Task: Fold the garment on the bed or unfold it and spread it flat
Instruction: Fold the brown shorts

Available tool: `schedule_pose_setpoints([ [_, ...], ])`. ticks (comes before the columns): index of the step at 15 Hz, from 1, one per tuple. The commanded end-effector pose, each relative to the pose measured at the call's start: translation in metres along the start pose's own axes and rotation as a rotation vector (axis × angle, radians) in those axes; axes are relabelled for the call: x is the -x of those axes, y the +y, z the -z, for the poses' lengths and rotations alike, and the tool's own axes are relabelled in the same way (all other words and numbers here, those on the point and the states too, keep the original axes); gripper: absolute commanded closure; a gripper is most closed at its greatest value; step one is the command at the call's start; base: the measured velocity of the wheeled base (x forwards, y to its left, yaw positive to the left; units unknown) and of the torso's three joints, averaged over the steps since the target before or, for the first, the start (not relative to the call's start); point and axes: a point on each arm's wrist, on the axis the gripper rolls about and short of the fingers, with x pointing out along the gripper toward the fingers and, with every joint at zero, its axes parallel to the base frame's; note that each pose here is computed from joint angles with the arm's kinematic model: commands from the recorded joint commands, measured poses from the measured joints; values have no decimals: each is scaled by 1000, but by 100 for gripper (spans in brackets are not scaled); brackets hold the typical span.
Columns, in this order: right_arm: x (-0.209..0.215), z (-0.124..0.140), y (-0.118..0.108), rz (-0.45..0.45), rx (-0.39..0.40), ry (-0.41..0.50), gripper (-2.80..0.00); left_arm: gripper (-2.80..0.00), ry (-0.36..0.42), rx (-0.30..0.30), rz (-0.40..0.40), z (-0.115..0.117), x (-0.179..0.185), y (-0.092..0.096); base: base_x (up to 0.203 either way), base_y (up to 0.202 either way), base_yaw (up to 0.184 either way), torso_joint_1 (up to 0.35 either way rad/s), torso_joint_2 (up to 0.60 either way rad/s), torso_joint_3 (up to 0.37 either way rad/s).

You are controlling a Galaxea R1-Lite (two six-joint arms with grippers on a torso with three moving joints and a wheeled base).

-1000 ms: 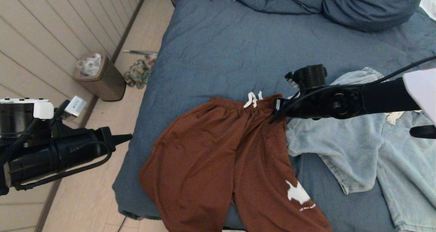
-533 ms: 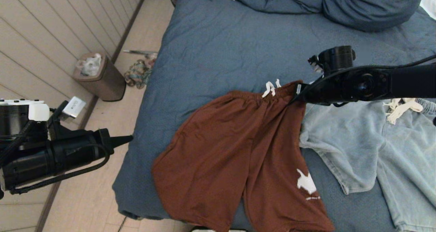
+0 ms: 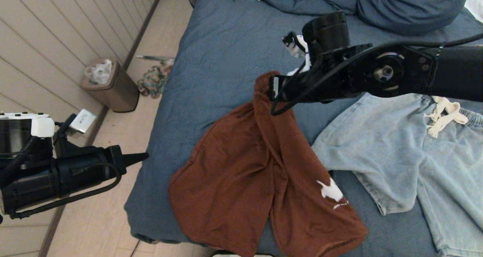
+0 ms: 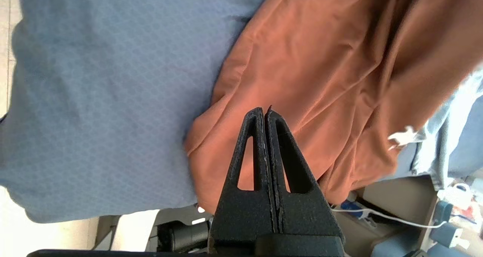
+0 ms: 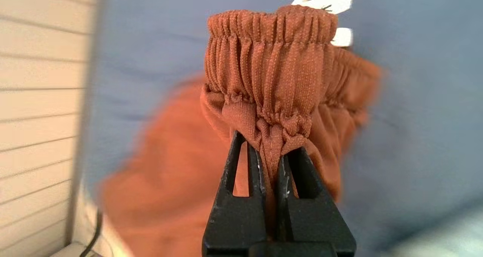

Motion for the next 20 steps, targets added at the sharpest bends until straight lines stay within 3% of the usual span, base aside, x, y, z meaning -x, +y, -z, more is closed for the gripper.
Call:
schedule_pose_setpoints([
  [1,-22,18,42,-71,49,40,0,0,-6,-3,9,0,2,-2,0,0,0,0,0,0],
  [8,-78,74,62,-65,101,173,0,0,10,-4,18,3,0,-4,0,0,0,0,0,0],
  [9,-82,80,67,-71,111,184,-222,0,10,-4,18,3,0,-4,0,0,0,0,0,0],
  [10,-83,84,71,-64,120,184,-280,0,12,-3,17,4,0,-4,0,0,0,0,0,0],
  [16,-59,62,75,-87,113,121,-280,0,12,-6,21,4,1,-5,0,0,0,0,0,0],
  [20,-15,33,68,-96,91,53,-280,0,13,-4,20,5,1,-4,0,0,0,0,0,0],
])
